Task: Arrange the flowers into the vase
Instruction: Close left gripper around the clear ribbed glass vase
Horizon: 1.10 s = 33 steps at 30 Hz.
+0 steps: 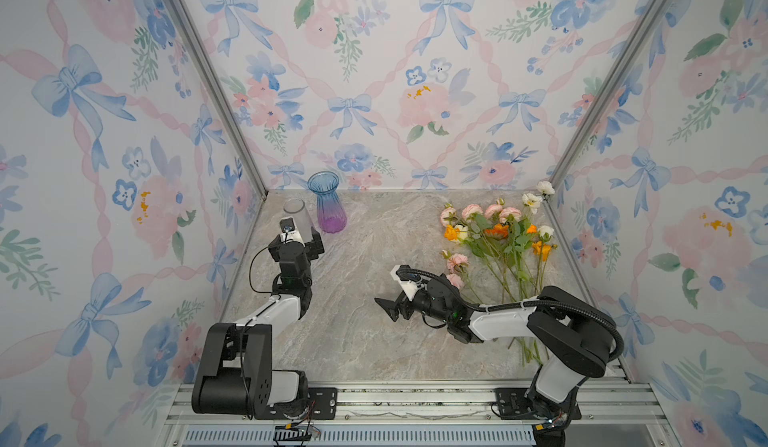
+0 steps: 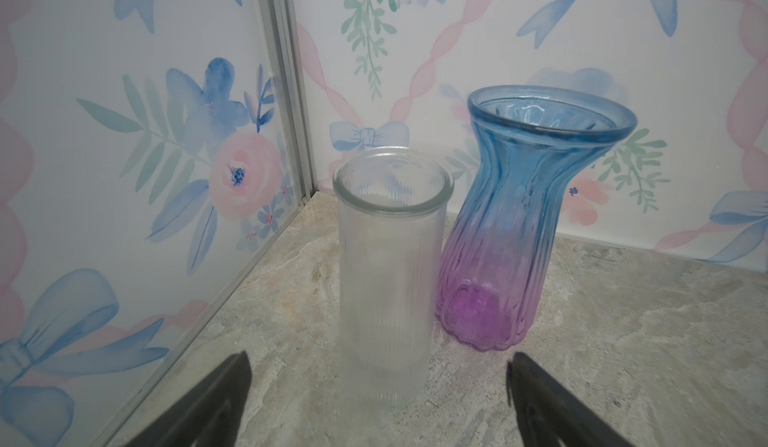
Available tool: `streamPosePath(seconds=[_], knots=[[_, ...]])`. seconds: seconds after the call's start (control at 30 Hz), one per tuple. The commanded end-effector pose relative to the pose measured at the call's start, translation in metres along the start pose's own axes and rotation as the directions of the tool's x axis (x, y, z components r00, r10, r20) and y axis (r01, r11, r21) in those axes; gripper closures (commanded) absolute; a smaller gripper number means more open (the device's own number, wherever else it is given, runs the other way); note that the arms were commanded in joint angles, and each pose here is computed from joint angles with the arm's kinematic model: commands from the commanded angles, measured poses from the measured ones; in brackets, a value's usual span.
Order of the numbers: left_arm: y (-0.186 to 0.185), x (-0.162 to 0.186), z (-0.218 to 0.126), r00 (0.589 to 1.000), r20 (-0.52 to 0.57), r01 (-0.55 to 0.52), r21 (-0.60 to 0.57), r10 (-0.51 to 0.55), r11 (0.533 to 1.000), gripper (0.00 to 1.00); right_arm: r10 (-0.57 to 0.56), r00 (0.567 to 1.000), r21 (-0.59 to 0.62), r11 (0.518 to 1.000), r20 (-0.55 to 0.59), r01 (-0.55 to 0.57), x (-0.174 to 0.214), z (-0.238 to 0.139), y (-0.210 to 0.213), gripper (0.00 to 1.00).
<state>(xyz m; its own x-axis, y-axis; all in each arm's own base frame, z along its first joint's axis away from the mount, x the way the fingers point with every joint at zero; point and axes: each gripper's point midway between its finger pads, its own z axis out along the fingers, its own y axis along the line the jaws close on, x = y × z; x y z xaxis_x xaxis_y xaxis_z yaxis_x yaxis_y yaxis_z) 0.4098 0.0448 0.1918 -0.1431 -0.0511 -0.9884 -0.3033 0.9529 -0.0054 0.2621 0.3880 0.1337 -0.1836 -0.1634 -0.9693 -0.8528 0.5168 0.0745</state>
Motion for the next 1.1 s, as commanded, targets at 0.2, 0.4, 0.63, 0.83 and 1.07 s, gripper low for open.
streamPosePath(seconds=[0.2,0.4,0.63,0.83,1.07], knots=[[-0.002,-0.013,0.029,0.998,0.052,-0.023,0.034,0.021,0.999,0.02,0.01,0.998,-0.076,0.997,0.06,-0.005,-0.006,0.007,0.01,0.03],[-0.001,-0.01,0.042,0.999,0.048,-0.016,0.041,0.014,0.999,0.02,-0.013,1.0,-0.077,0.997,0.029,0.015,0.002,0.015,0.01,0.03],[0.006,-0.013,0.053,0.998,0.069,-0.006,0.034,0.004,0.999,0.02,-0.022,1.0,-0.09,0.996,0.005,0.022,0.008,0.018,0.011,0.03],[-0.002,-0.021,0.067,0.996,0.092,-0.021,0.085,0.014,0.996,0.02,-0.029,1.0,-0.091,0.995,-0.006,0.028,0.011,0.02,0.011,0.03],[-0.005,-0.019,0.082,0.995,0.094,-0.044,0.085,0.036,0.995,0.02,-0.03,0.999,-0.09,0.996,-0.015,0.028,0.013,0.021,0.01,0.03]])
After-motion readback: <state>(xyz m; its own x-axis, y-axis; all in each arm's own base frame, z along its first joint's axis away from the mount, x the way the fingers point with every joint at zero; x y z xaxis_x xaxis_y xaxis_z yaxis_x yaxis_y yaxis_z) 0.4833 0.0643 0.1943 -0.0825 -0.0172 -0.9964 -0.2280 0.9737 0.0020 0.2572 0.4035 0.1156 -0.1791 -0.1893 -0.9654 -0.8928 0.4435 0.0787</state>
